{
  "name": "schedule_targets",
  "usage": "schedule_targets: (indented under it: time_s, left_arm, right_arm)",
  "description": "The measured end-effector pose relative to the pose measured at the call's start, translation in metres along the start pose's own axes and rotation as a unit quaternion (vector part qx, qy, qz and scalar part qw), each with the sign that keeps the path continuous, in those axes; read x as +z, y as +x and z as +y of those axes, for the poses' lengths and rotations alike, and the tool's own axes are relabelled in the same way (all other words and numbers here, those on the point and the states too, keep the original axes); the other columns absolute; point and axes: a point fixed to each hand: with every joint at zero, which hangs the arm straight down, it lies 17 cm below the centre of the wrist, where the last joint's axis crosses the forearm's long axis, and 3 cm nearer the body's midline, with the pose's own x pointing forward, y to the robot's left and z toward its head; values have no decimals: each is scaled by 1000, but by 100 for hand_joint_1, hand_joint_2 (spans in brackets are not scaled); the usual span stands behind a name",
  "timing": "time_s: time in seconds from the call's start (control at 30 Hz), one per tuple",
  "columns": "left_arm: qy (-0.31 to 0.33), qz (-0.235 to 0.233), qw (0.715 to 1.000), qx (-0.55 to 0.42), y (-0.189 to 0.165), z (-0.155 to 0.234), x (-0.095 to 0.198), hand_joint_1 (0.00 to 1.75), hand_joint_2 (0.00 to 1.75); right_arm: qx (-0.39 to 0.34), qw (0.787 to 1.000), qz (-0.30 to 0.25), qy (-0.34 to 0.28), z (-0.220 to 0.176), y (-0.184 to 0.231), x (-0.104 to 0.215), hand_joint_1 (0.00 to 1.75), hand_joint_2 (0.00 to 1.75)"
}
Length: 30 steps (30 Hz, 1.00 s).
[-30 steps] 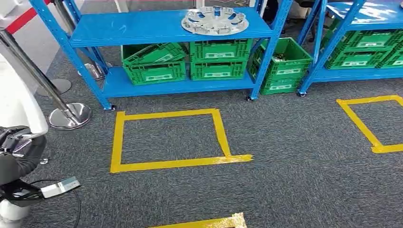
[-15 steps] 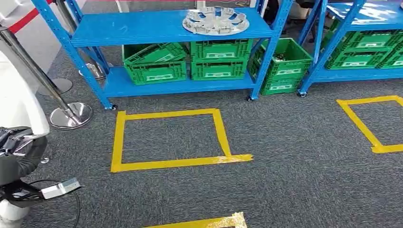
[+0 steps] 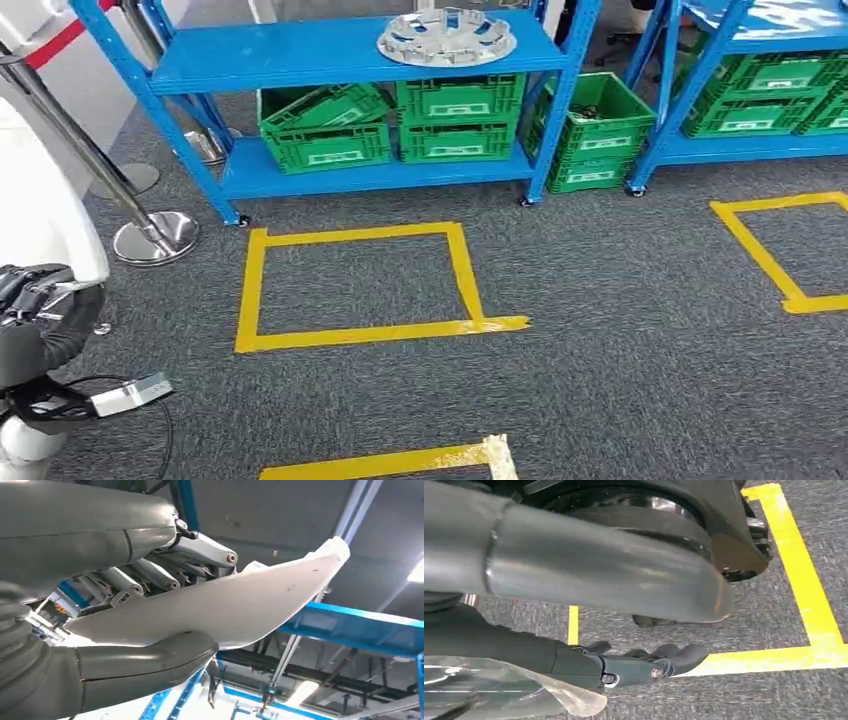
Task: Take the parts from the cabinet and place them on the table.
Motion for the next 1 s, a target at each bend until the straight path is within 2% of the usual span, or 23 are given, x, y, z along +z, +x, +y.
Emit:
schedule_targets:
  time_s: [1.0]
  left_arm:
    - [-4,8,1000,6,-2,-2,3,175,175]
  right_arm:
    - [1,1000,-10,9,3,4,0,0,0]
